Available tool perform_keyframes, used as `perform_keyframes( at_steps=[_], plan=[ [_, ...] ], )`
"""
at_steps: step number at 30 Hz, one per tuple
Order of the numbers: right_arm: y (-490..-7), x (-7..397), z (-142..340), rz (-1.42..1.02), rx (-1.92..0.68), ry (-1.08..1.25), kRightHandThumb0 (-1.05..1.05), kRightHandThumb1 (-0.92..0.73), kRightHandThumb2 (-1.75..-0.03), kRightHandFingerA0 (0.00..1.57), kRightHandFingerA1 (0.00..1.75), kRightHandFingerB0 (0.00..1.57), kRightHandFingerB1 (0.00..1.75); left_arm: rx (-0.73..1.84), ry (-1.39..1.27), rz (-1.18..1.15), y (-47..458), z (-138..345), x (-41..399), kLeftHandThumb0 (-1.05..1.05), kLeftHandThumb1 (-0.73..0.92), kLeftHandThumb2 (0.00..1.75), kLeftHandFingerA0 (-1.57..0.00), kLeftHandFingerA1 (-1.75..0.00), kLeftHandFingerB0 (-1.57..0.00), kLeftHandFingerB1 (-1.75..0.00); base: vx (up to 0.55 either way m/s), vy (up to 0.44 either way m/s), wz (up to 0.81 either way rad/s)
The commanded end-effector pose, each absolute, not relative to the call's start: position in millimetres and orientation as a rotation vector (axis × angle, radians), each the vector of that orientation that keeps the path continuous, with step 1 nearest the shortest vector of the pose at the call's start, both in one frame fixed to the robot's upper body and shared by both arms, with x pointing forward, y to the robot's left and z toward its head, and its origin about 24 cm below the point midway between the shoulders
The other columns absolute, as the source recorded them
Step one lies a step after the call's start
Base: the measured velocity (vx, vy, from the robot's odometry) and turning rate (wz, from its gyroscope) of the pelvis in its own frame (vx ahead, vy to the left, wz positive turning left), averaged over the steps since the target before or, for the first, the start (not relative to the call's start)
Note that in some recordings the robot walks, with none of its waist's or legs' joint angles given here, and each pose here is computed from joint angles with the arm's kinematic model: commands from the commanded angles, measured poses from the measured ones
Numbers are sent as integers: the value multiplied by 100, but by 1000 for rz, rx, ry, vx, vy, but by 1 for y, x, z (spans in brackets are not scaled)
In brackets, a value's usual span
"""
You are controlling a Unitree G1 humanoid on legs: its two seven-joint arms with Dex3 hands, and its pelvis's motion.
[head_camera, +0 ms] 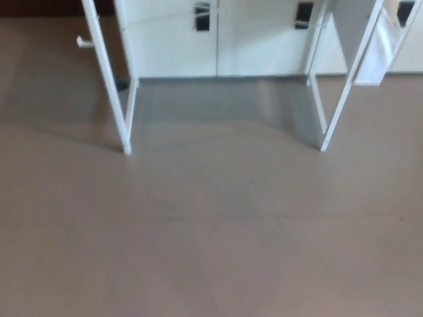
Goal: The robot walks towards a table in front, picks a dumpling toy with left hand and puts it in an orange round plate
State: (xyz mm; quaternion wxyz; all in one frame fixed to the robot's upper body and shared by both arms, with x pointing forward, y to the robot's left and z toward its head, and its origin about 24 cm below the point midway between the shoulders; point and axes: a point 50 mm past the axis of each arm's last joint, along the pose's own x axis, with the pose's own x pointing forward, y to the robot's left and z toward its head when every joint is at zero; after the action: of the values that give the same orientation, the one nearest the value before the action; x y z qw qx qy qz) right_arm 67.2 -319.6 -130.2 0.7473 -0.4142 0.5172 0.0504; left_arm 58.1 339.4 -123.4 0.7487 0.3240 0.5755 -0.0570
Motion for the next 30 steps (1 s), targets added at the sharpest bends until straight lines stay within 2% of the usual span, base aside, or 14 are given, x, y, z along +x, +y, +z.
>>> perform_keyframes(
  at_steps=[1,11,18,19,22,23,30],
  plan=[
    [-322,68,-130,101,-913,1140,-3,-53,-55,71,52,55,43,724,1243,-131,346,-119,60,-20,61,62,-58,-62,-53,-42,547,220,-57],
    [-321,67,-130,102,-909,1145,-4,-53,-54,68,51,54,43,724,1249,-129,347,-119,58,-19,61,64,-57,-59,-54,-43,391,143,2],
    [-321,63,-131,117,-916,1147,-5,-55,-54,69,51,52,41,718,1257,-122,347,-119,55,-18,62,65,-59,-61,-53,-42,533,-23,54],
    [-321,63,-131,118,-916,1146,-5,-54,-55,69,51,52,42,719,1257,-121,347,-119,55,-17,62,65,-53,-56,-53,-42,579,23,3],
    [-320,64,-131,118,-916,1143,-5,-54,-55,69,51,52,42,720,1257,-119,347,-119,55,-17,62,65,-53,-56,-53,-42,417,-12,-7],
    [-320,63,-131,119,-919,1143,-6,-54,-55,67,51,52,42,723,1259,-121,347,-119,55,-19,63,63,-61,-62,-54,-41,288,-10,-8],
    [-321,63,-131,120,-918,1151,-7,-54,-55,66,49,51,41,713,1259,-120,346,-119,56,-20,61,64,-61,-63,-53,-42,294,92,-15]
  ],
)
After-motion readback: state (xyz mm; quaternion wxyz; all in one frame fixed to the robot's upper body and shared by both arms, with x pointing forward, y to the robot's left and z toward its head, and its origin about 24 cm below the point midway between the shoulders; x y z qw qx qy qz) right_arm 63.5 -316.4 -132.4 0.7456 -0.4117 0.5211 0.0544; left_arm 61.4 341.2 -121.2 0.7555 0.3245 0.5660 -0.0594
